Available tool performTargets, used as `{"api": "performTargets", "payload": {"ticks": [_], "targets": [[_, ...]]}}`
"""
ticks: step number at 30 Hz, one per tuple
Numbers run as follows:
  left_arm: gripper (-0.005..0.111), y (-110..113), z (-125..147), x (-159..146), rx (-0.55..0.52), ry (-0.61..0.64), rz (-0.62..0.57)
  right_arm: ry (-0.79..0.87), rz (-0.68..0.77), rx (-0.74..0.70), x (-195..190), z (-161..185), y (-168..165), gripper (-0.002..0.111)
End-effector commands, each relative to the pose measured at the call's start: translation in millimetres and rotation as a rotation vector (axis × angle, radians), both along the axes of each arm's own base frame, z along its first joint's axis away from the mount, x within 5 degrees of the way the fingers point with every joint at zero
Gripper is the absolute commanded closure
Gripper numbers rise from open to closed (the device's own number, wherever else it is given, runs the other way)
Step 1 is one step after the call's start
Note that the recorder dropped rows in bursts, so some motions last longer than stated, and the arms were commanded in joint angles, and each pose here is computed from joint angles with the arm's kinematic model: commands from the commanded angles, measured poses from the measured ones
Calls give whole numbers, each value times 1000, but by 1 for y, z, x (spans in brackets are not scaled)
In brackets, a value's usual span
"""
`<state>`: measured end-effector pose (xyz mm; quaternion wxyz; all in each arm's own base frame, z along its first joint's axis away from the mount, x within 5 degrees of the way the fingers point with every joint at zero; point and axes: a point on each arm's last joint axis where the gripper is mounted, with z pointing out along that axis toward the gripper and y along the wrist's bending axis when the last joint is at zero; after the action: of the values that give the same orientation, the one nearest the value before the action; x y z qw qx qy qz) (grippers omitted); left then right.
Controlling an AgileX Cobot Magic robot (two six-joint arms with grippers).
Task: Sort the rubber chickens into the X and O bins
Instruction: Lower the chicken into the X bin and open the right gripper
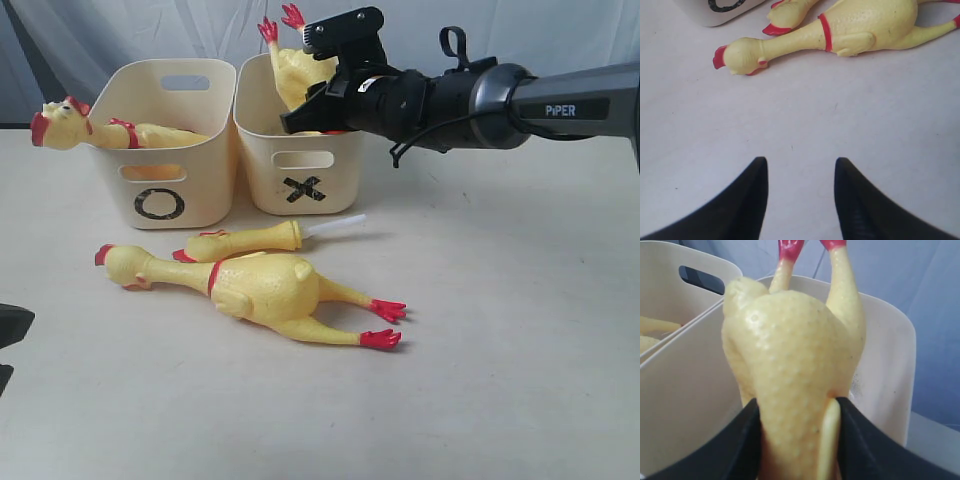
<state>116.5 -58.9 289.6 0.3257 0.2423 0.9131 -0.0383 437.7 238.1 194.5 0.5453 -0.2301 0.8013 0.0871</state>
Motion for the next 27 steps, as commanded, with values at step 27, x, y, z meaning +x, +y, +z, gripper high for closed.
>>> {"api": "performTargets", "payload": {"ticks": [27], "targets": [[66, 0, 0, -1, -10, -5, -1, -76, -16, 15, 3, 16, -1, 55]]}}
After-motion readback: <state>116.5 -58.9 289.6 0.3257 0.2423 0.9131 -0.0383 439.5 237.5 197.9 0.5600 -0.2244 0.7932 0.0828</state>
